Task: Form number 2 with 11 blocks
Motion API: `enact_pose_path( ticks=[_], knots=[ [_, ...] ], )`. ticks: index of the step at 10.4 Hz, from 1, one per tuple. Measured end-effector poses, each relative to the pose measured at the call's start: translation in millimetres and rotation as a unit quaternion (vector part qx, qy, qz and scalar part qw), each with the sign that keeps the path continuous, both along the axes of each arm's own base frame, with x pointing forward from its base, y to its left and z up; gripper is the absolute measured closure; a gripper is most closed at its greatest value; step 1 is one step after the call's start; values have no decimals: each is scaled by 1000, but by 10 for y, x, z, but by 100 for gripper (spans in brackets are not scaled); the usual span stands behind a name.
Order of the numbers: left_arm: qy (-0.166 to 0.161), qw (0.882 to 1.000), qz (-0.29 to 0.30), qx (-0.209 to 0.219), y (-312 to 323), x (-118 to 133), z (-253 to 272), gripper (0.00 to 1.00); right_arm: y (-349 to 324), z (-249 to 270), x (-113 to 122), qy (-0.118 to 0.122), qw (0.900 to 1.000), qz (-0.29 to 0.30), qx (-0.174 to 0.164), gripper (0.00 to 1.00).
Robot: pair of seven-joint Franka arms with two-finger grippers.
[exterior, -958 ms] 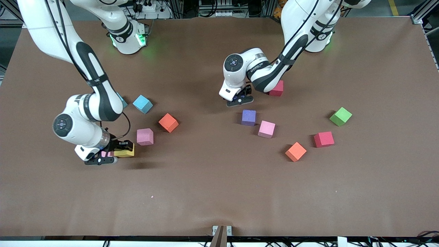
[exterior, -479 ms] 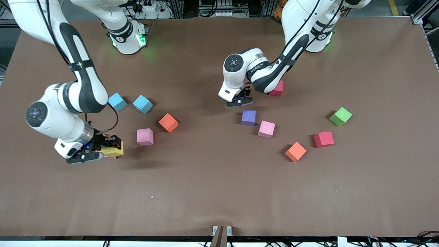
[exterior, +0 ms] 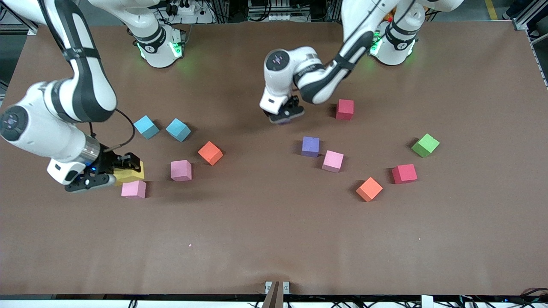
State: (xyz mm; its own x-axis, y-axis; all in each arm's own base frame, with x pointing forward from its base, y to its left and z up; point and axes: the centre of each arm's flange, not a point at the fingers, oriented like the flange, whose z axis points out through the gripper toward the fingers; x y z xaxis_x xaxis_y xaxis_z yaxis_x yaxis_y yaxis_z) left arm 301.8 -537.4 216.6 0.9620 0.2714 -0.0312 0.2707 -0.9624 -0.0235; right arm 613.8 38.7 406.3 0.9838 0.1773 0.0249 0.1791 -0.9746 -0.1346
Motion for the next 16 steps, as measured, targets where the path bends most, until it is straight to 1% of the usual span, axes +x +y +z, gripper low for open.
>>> enact_pose_path(
  ticks=[2, 4, 6, 7, 8, 9, 11, 12, 13, 16],
  knots=[
    [0, 999, -37, -8, -345, -500, 139, 41, -77, 266, -119, 4, 1000, 4, 1, 37],
    [4, 997, -81, -12, -607, -982, 275, 41, -141, 368, -236, 6, 1000, 6, 2, 37],
    [10, 992, -123, -11, -794, -1514, 222, 41, -242, 387, -461, 12, 1000, -1, 1, 37],
    [15, 990, -139, -8, -865, -1670, 122, 41, -296, 414, -585, 14, 1000, -6, 1, 37],
    [18, 989, -147, -5, -918, -1689, -7, 41, -332, 423, -670, 15, 1000, -9, 1, 37],
    [16, 989, -149, -4, -961, -1586, -119, 41, -337, 395, -708, 18, 1000, -10, 1, 37],
    [14, 990, -140, -2, -975, -1254, -258, 41, -320, 345, -727, 24, 1000, -13, 1, 37],
    [13, 991, -133, 0, -953, -1146, -276, 41, -293, 342, -729, 25, 1000, -16, 1, 37],
    [14, 992, -129, 5, -921, -1067, -284, 41, -258, 342, -730, 25, 1000, -16, 0, 37],
    [21, 989, -145, 32, -799, -892, -330, 41, -238, 330, -734, 26, 1000, -16, 0, 37]
  ],
)
